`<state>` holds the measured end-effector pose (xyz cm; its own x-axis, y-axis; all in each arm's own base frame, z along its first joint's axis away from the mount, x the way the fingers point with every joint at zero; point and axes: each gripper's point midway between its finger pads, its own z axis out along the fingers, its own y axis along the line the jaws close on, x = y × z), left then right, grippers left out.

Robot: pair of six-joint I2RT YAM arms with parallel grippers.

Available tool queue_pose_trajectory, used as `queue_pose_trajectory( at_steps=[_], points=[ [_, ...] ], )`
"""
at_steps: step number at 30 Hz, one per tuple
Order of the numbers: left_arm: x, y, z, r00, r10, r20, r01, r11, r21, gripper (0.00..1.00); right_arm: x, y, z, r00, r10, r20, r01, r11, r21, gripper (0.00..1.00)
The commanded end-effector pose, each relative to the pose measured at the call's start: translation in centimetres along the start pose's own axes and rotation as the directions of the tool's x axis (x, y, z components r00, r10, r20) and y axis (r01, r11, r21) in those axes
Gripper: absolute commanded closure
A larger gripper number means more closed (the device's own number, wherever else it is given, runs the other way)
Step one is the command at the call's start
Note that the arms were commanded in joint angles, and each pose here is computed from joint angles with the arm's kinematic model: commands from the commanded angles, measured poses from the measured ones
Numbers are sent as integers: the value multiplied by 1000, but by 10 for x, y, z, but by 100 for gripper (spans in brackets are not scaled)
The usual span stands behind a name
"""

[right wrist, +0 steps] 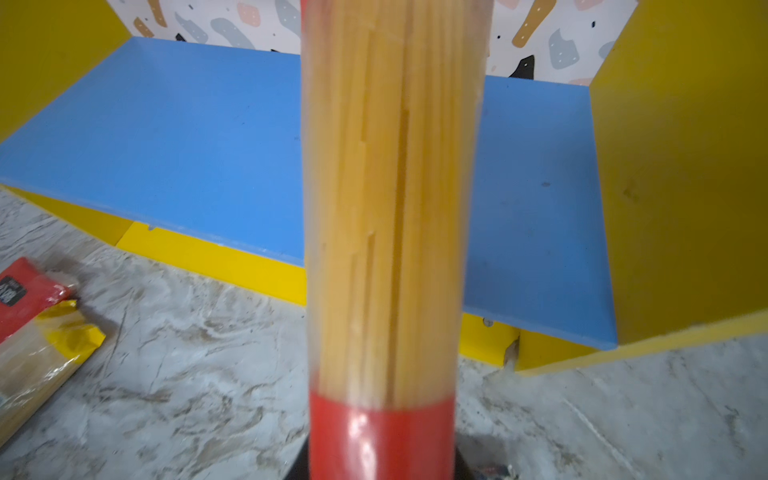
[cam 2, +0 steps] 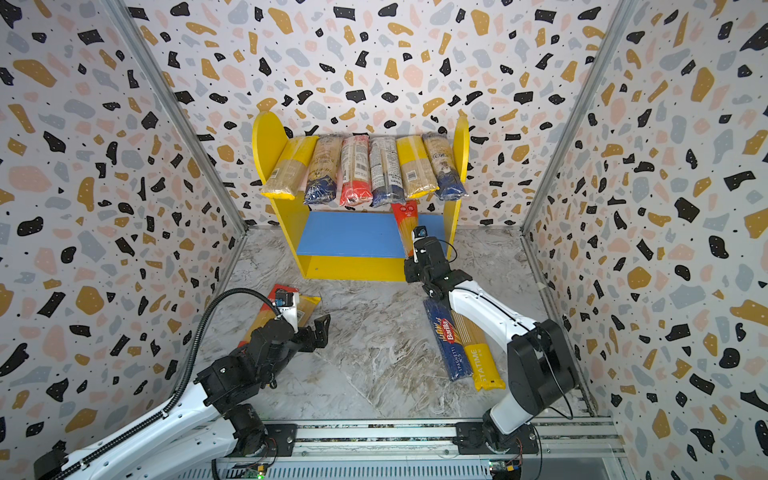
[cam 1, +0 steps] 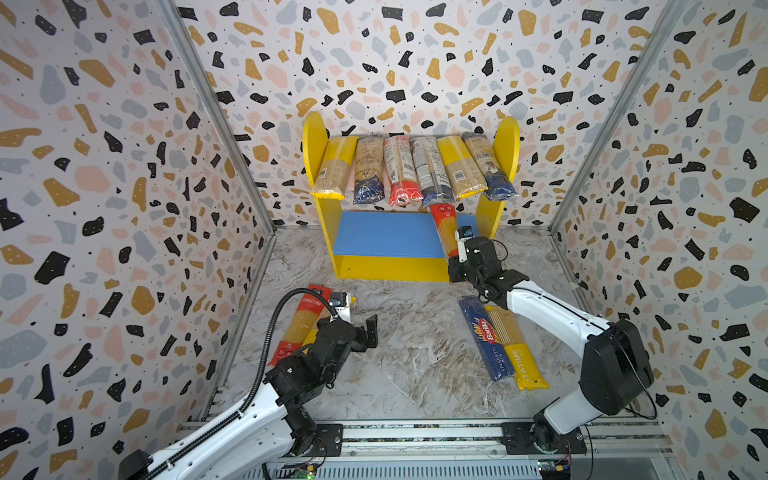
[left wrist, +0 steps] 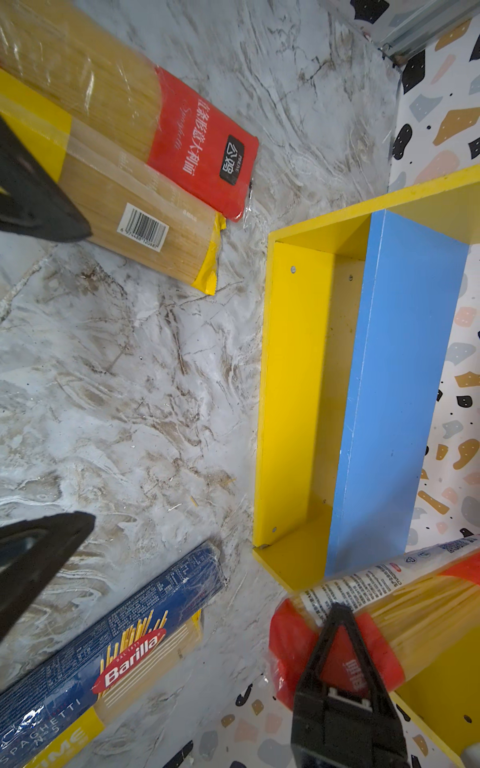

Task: Place and organize the pasta boxes and bags onto the shelf
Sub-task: 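Lift the red-topped bag upright toward the shelf with the right gripper, then lower the red-topped bag onto the blue shelf and open the right gripper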

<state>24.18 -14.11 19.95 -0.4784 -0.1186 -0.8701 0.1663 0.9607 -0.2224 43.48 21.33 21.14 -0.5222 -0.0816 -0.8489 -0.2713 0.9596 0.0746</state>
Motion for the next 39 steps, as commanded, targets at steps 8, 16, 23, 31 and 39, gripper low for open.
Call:
queue_pose_trajectory(
  at_steps=[8, 16, 23, 31, 39],
  points=[
    [-19, -6, -5, 999, 3, 53, -4, 1000, 12, 1, -109, -35, -11, 957, 52, 286, -75, 995, 69, 94],
    [-17, -8, 0, 999, 16, 46, -17, 1000, 12, 0, -103, -53, 6, 968, 27, 248, -64, 988, 142, 54],
    [-17, -6, -2, 999, 13, 46, -14, 1000, 8, 0, -97, -55, 8, 971, 43, 233, -75, 988, 133, 46],
    [-18, -7, -4, 999, -1, 49, 1, 1000, 17, 1, -78, -48, -8, 976, 91, 198, -107, 992, 69, 45],
    [-11, -6, -4, 998, -36, 42, 35, 999, 34, 1, -43, -34, -39, 978, 143, 153, -142, 990, -19, 43]
  ],
)
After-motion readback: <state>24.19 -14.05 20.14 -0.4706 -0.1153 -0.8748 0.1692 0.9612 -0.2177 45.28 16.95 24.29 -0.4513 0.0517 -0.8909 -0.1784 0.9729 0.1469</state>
